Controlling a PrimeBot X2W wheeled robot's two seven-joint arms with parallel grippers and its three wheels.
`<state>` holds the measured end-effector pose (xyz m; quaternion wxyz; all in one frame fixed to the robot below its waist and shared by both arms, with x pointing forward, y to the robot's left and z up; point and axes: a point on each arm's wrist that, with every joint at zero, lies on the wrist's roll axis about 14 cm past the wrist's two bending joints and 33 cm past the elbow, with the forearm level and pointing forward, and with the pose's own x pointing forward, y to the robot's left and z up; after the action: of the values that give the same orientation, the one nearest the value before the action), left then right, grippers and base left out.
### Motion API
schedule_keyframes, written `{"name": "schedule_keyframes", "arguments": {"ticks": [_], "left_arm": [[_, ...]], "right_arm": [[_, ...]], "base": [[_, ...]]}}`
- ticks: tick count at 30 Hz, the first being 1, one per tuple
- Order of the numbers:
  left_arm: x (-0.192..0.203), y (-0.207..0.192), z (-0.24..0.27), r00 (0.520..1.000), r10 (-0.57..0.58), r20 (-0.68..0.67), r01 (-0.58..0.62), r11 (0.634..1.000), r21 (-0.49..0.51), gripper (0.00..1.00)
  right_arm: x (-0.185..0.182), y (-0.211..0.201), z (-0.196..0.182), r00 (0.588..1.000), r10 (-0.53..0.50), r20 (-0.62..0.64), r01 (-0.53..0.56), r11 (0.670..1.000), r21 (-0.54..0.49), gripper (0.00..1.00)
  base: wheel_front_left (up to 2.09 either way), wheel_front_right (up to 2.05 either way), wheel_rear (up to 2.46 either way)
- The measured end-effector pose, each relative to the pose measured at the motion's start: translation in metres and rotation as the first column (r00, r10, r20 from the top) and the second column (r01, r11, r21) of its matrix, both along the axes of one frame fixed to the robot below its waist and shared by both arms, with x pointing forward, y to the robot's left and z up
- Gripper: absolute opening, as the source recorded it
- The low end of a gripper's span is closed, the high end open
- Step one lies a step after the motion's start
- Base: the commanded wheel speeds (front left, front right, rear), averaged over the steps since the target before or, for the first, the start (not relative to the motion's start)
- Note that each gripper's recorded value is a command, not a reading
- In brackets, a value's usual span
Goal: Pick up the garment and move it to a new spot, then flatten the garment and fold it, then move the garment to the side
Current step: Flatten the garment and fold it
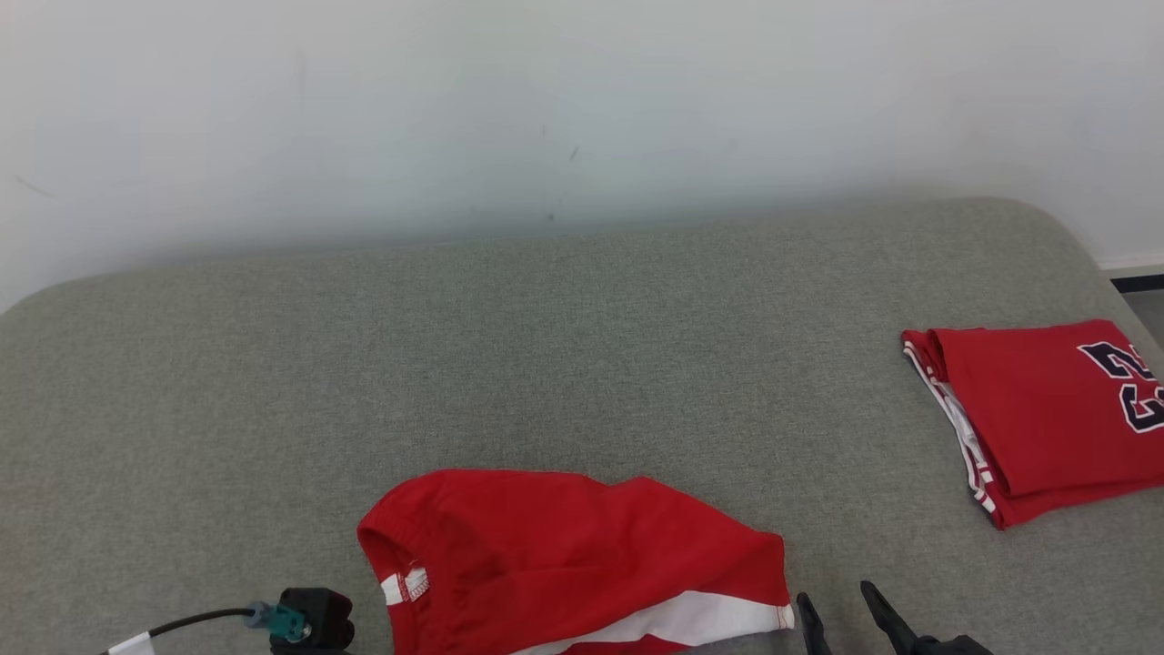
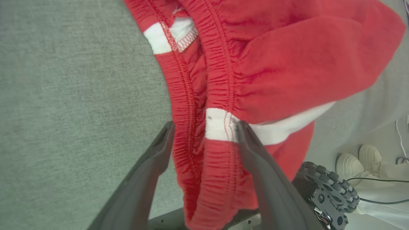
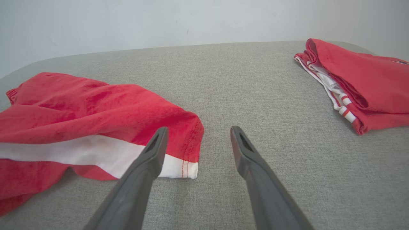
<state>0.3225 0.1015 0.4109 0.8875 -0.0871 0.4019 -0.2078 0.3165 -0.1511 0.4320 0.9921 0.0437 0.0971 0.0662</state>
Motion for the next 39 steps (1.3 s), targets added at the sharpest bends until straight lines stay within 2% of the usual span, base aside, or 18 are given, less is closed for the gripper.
{"name": "schedule_keyframes", "arguments": {"ticks": [5, 8, 10, 11, 12, 14, 15, 16, 17, 18, 19, 20, 29, 35, 39], "left_arm": [[-0.005, -0.007, -0.001, 0.999, -0.046, -0.026, 0.046, 0.999, 0.003, 1.00], [-0.007, -0.008, -0.002, 0.997, -0.066, -0.034, 0.066, 0.998, 0.007, 0.86], [-0.008, -0.009, -0.002, 0.997, -0.070, -0.037, 0.071, 0.997, 0.008, 0.69], [-0.008, -0.010, -0.002, 0.997, -0.073, -0.037, 0.073, 0.997, 0.008, 0.64], [-0.008, -0.011, -0.002, 0.996, -0.076, -0.037, 0.076, 0.997, 0.007, 0.67], [-0.007, -0.013, -0.002, 0.996, -0.086, -0.035, 0.086, 0.996, 0.004, 0.66], [-0.006, -0.014, -0.001, 0.996, -0.087, -0.030, 0.088, 0.996, 0.002, 0.49], [-0.005, -0.015, 0.001, 0.995, -0.093, -0.018, 0.093, 0.996, -0.003, 0.45], [-0.003, -0.016, 0.002, 0.996, -0.093, -0.009, 0.093, 0.996, -0.007, 0.37], [-0.002, -0.017, 0.004, 0.996, -0.094, 0.001, 0.094, 0.995, -0.010, 0.37], [-0.001, -0.018, 0.005, 0.995, -0.096, 0.012, 0.096, 0.995, -0.014, 0.27], [0.001, -0.019, 0.007, 0.995, -0.092, 0.025, 0.093, 0.996, -0.017, 0.00], [-0.001, -0.011, 0.010, 0.993, 0.001, 0.117, 0.007, 0.998, -0.068, 0.00], [-0.005, -0.011, 0.008, 0.986, 0.072, 0.147, -0.056, 0.992, -0.110, 0.00], [-0.008, -0.014, 0.003, 0.987, 0.085, 0.134, -0.069, 0.990, -0.124, 0.00]], "right_arm": [[0.001, -0.001, 0.001, 1.000, -0.003, 0.002, 0.003, 1.000, -0.001, 1.00], [0.001, 0.000, 0.001, 1.000, 0.001, 0.001, -0.001, 1.000, -0.001, 1.00], [0.002, 0.001, 0.001, 1.000, 0.005, 0.001, -0.005, 1.000, -0.001, 1.00], [0.002, 0.002, 0.001, 1.000, 0.007, 0.001, -0.007, 1.000, 0.000, 1.00], [0.002, 0.002, 0.001, 1.000, 0.007, 0.002, -0.007, 1.000, 0.000, 1.00], [0.002, 0.002, 0.001, 1.000, 0.009, 0.002, -0.009, 1.000, 0.000, 1.00], [0.002, 0.003, 0.001, 1.000, 0.009, 0.001, -0.009, 1.000, 0.000, 1.00], [0.002, 0.003, 0.001, 1.000, 0.009, 0.001, -0.009, 1.000, 0.000, 1.00], [0.002, 0.003, 0.000, 1.000, 0.009, 0.000, -0.009, 1.000, 0.000, 1.00], [0.002, 0.002, 0.000, 1.000, 0.009, 0.000, -0.009, 1.000, 0.000, 1.00], [0.002, 0.002, 0.000, 1.000, 0.008, 0.000, -0.008, 1.000, 0.000, 1.00], [0.002, 0.002, 0.000, 1.000, 0.009, -0.001, -0.009, 1.000, 0.000, 1.00], [0.005, -0.001, -0.005, 0.999, 0.008, -0.051, -0.009, 1.000, -0.028, 1.00], [0.007, -0.003, -0.023, 0.987, 0.009, -0.159, -0.016, 0.999, -0.041, 1.00], [0.008, 0.000, -0.045, 0.959, 0.026, -0.283, -0.041, 0.998, -0.047, 1.00]], "base": [[0.00, 0.00, 0.00], [0.00, 0.00, 0.00], [0.00, 0.00, 0.00], [0.00, 0.00, 0.00], [0.00, 0.00, 0.00], [0.00, 0.00, 0.00], [0.00, 0.00, 0.00], [0.00, 0.00, 0.00], [0.00, 0.00, 0.00], [0.00, 0.00, 0.00], [0.00, 0.00, 0.00], [0.00, 0.00, 0.00], [0.00, 0.00, 0.00], [0.00, 0.00, 0.00], [0.00, 0.00, 0.00]]}}
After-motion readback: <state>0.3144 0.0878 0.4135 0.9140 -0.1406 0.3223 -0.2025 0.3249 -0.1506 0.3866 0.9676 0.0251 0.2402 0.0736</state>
